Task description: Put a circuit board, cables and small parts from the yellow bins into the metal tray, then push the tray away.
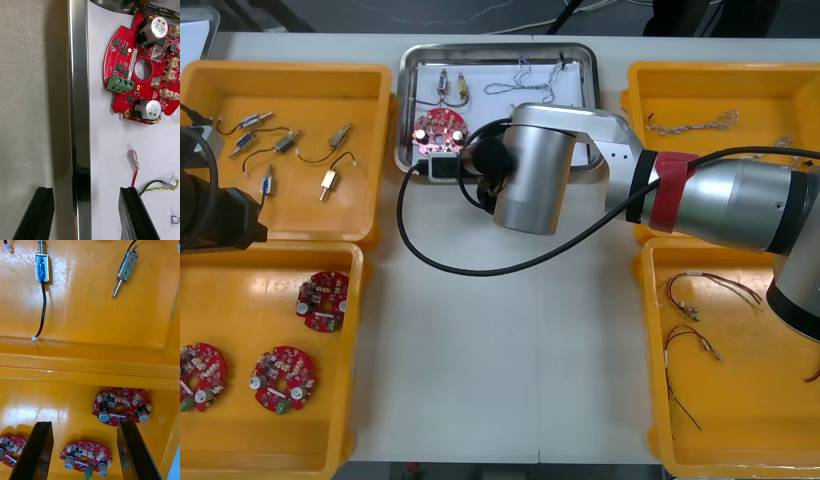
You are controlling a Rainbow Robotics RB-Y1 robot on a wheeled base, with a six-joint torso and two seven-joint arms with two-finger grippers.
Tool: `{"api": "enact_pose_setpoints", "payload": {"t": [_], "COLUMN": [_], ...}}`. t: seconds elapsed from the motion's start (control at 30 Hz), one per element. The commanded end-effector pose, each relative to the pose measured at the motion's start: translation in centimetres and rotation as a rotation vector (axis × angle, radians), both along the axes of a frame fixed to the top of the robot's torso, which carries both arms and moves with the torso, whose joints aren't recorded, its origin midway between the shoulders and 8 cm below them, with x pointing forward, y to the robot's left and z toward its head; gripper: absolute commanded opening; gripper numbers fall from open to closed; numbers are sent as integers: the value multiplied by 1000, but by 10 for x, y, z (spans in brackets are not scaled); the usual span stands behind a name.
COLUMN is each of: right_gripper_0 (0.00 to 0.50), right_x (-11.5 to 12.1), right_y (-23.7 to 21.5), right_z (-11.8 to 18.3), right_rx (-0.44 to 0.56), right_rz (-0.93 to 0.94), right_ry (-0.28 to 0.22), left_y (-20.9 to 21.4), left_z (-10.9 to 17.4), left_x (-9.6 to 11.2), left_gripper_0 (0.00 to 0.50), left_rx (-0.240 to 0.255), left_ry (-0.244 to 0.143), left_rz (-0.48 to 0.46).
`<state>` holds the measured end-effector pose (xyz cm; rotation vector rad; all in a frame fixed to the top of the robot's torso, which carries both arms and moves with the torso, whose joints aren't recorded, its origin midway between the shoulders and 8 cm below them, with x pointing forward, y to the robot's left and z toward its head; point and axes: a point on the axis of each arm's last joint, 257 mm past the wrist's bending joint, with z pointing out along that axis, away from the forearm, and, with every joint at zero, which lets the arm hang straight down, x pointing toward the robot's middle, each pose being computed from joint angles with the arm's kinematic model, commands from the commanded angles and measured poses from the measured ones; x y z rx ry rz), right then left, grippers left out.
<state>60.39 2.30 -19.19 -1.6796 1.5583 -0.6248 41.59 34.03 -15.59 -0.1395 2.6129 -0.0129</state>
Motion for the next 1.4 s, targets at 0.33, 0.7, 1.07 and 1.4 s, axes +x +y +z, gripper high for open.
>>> {"api": "enact_pose_setpoints", "payload": {"t": [0.33, 0.7, 1.07, 1.4], "right_gripper_0": [500, 500, 500, 500], "right_x": [-31, -75, -107, -136], "right_y": [17, -9, -61, -135], "right_z": [48, 71, 95, 101], "right_rx": [-23, 15, 112, 285], "right_rz": [4, -130, -260, -495], "right_ry": [5, 136, 283, 373], "left_y": [13, 13, 13, 13], "left_z": [14, 14, 14, 14], "left_x": [-2, -2, -2, -2], "left_gripper_0": [500, 500, 500, 500], "left_rx": [22, 22, 22, 22], "left_ry": [-28, -28, -28, -28], "left_rz": [27, 27, 27, 27]}}
